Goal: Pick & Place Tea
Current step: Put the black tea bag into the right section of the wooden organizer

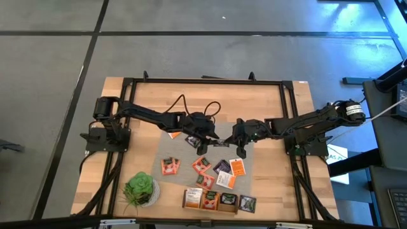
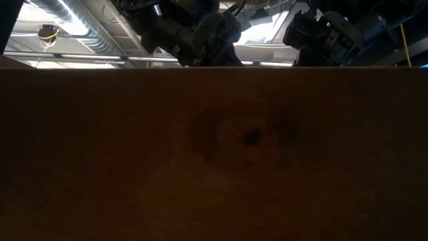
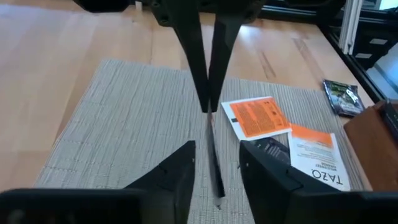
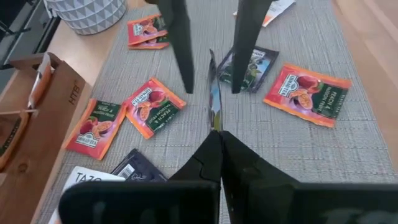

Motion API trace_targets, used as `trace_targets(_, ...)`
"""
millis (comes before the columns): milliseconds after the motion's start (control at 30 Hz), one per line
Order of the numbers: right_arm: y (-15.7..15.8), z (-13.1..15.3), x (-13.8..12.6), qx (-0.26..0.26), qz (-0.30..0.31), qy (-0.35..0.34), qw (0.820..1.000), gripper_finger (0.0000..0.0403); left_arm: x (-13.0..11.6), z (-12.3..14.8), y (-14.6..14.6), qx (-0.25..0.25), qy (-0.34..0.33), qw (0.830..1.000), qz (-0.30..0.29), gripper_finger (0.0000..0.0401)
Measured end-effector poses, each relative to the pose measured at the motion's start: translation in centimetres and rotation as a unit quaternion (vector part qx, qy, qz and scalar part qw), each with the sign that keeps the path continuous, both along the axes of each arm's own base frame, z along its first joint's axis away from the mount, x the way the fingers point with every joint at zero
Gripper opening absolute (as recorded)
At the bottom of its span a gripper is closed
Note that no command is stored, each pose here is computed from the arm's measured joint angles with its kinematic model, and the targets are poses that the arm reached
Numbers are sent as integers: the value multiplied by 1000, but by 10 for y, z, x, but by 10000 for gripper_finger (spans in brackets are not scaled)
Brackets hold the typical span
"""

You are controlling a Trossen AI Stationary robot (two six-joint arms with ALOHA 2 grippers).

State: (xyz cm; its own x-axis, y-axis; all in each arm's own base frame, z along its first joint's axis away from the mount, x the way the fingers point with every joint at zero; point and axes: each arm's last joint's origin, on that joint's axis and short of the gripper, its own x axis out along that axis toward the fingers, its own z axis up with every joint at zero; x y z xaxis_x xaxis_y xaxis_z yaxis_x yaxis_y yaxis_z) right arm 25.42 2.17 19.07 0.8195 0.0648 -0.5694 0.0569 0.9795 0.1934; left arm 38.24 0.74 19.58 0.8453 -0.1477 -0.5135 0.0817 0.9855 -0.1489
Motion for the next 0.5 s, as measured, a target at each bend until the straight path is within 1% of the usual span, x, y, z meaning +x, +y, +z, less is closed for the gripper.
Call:
trace_targets(200,0,1,1,1,0,-7,1000,6,0,0,0,0,0,1000,0,56)
trace_targets(333,0,1,1,-16,11,-7,1000,19,0,0,0,0,3,1000,0,10)
trace_targets(500,0,1,1,-22,15,-9,1000,68,0,0,0,0,3,1000,0,3)
